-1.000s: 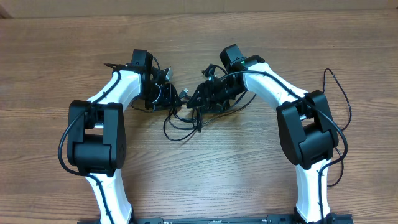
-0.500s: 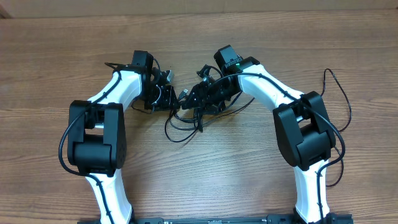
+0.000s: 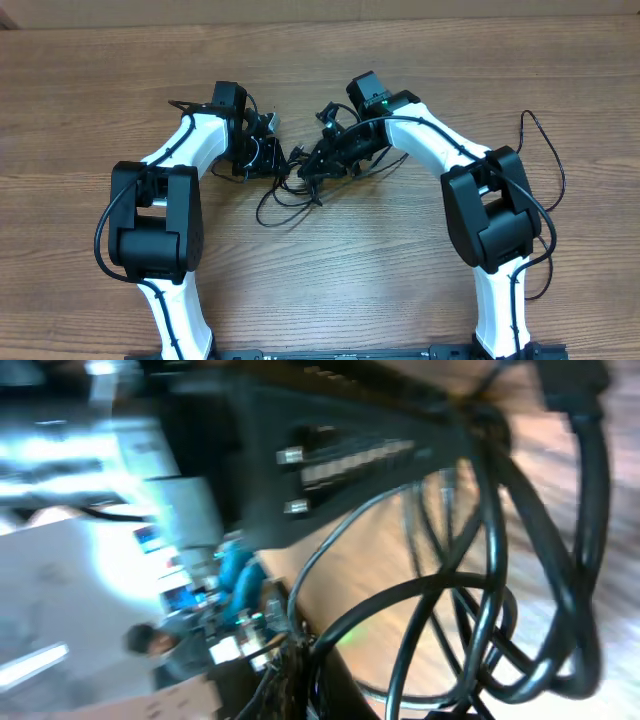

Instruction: Untangle cables

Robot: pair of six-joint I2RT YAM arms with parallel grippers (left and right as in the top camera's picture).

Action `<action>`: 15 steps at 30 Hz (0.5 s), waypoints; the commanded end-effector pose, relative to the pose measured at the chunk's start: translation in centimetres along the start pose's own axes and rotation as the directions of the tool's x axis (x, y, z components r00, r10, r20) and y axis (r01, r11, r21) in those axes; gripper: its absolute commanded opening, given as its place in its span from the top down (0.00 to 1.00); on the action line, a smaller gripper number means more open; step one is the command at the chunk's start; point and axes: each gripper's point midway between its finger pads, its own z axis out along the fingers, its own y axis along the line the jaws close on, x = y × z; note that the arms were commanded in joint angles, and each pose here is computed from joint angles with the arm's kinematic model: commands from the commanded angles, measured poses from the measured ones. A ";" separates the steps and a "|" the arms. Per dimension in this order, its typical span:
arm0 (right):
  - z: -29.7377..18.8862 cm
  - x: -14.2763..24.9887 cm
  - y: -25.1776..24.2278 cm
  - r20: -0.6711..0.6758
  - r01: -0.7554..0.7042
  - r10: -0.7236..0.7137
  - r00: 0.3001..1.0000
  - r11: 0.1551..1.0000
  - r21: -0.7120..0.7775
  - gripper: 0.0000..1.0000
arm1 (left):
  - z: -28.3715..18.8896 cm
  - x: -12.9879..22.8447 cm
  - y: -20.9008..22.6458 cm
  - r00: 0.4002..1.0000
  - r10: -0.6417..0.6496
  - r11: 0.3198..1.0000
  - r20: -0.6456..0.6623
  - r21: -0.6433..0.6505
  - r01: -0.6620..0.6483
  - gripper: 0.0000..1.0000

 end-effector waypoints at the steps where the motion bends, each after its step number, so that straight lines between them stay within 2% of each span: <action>1: -2.0 0.4 4.3 -0.021 0.046 -0.052 0.998 0.979 -0.198 0.96 | 1.1 1.2 1.5 0.999 0.015 0.997 -0.042 -0.075 -0.019 0.71; 4: -3.0 0.4 5.3 -0.024 0.062 -0.071 0.997 0.959 -0.277 0.96 | 1.1 1.2 1.5 0.999 0.015 0.997 -0.042 -0.075 -0.019 0.71; 9: -4.2 -0.1 5.9 -0.004 0.095 -0.102 0.995 0.940 -0.328 0.96 | 1.1 1.2 1.5 0.999 0.015 0.997 -0.042 -0.075 -0.019 0.71; 15: -5.2 -1.3 5.9 0.000 0.013 -0.013 1.000 0.943 -0.333 0.96 | 1.1 1.2 1.5 0.999 0.015 0.997 -0.042 -0.075 -0.018 0.71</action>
